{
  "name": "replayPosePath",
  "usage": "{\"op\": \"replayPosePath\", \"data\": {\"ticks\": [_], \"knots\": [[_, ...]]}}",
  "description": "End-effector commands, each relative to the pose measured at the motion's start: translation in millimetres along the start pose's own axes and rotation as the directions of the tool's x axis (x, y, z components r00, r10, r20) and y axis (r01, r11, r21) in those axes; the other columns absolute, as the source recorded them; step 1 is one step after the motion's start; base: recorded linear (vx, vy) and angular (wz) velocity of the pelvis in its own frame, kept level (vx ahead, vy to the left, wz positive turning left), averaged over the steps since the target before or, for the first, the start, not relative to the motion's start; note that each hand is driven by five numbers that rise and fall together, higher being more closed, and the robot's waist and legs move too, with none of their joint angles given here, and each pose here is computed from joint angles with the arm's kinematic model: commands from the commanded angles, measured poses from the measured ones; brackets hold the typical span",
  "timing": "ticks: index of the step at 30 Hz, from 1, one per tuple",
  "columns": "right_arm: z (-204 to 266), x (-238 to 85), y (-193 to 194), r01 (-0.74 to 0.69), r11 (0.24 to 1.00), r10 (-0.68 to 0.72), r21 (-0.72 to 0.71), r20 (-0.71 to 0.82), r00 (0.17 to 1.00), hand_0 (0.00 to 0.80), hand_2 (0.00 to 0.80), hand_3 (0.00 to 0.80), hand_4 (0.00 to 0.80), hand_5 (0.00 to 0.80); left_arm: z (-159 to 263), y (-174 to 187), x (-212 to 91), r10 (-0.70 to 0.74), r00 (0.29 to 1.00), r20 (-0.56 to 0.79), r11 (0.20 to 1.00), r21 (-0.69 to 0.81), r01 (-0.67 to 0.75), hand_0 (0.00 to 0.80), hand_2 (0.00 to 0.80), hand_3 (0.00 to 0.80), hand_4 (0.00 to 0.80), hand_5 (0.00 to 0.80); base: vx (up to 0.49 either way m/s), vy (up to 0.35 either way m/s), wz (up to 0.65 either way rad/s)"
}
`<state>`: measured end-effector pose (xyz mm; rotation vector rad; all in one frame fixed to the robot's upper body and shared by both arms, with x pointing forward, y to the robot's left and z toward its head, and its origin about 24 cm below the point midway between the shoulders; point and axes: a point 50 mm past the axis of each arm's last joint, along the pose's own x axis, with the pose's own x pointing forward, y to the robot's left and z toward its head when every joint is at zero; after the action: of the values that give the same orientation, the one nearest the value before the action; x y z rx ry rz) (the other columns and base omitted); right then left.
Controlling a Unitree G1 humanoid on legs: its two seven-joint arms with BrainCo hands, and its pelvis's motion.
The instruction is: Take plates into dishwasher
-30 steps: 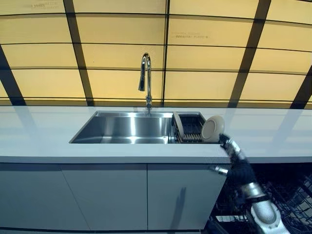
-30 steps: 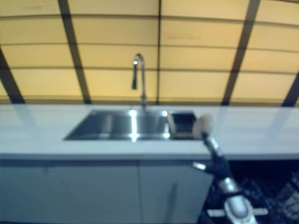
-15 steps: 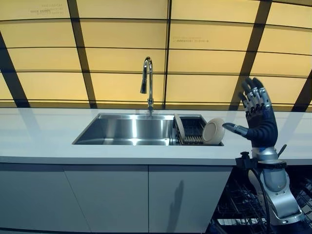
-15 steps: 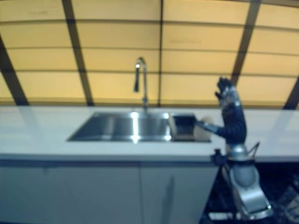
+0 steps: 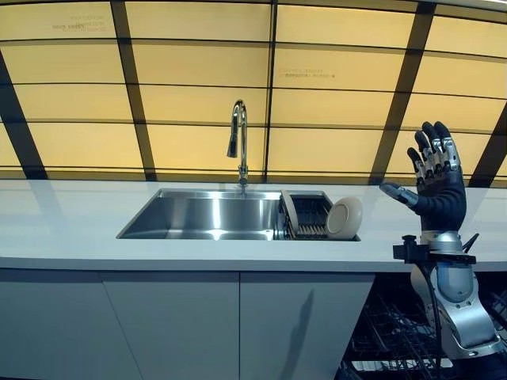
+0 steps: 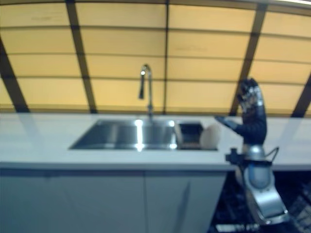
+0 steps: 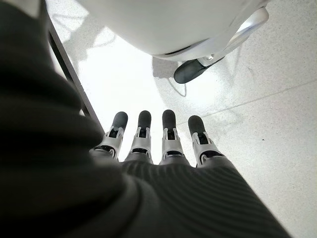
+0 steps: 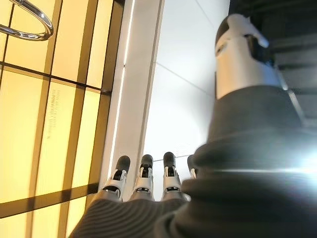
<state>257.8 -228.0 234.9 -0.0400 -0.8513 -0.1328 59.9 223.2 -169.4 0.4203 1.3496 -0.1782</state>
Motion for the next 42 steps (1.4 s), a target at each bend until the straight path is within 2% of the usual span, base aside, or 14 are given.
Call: {"op": "replayPosePath", "data": {"ticks": [1,9,17,26,31,42], "knots": [[14.3,20.7,-18.4,0.123,0.992,-0.125,0.035,0.089,0.988,0.000,0.000,0.000,0.000,0.000,10.2,9.9,1.7,0.029,1.000,-0.012,0.998,0.055,-0.028,0.000,0.000,0.000,0.000,0.000,0.000,0.000,0.00],[-3.4,18.7,-33.0,0.193,0.979,-0.191,0.068,-0.046,0.981,0.000,0.000,0.000,0.000,0.000,11.4,11.5,1.6,0.033,0.999,-0.011,0.998,0.057,-0.032,0.000,0.000,0.000,0.000,0.000,0.000,0.000,0.00],[-34.1,11.8,-52.5,0.243,0.970,-0.234,0.009,-0.247,0.940,0.000,0.000,0.000,0.000,0.000,10.5,19.1,0.6,0.039,0.999,-0.007,0.997,0.066,-0.039,0.000,0.000,0.000,0.000,0.000,-0.001,0.018,0.00],[-57.1,12.9,-73.8,0.263,0.962,-0.211,0.067,-0.424,0.881,0.000,0.000,0.000,0.000,0.000,11.2,32.7,-0.8,0.056,0.998,-0.010,0.994,0.096,-0.054,0.000,0.000,0.000,0.000,0.000,0.010,0.037,0.00],[-58.7,27.2,-85.7,0.256,0.966,-0.212,0.039,-0.450,0.867,0.000,0.000,0.000,0.000,0.000,13.3,41.6,-2.0,0.074,0.997,-0.005,0.990,0.121,-0.073,0.000,0.000,0.000,0.000,0.000,-0.014,0.047,-0.01],[-41.6,67.0,-105.9,0.269,0.959,-0.280,-0.086,-0.407,0.869,0.000,0.000,0.000,0.000,0.000,19.1,53.7,-3.8,0.091,0.996,0.010,0.983,0.161,-0.091,0.000,0.000,0.000,0.000,0.000,-0.021,0.082,-0.08]]}}
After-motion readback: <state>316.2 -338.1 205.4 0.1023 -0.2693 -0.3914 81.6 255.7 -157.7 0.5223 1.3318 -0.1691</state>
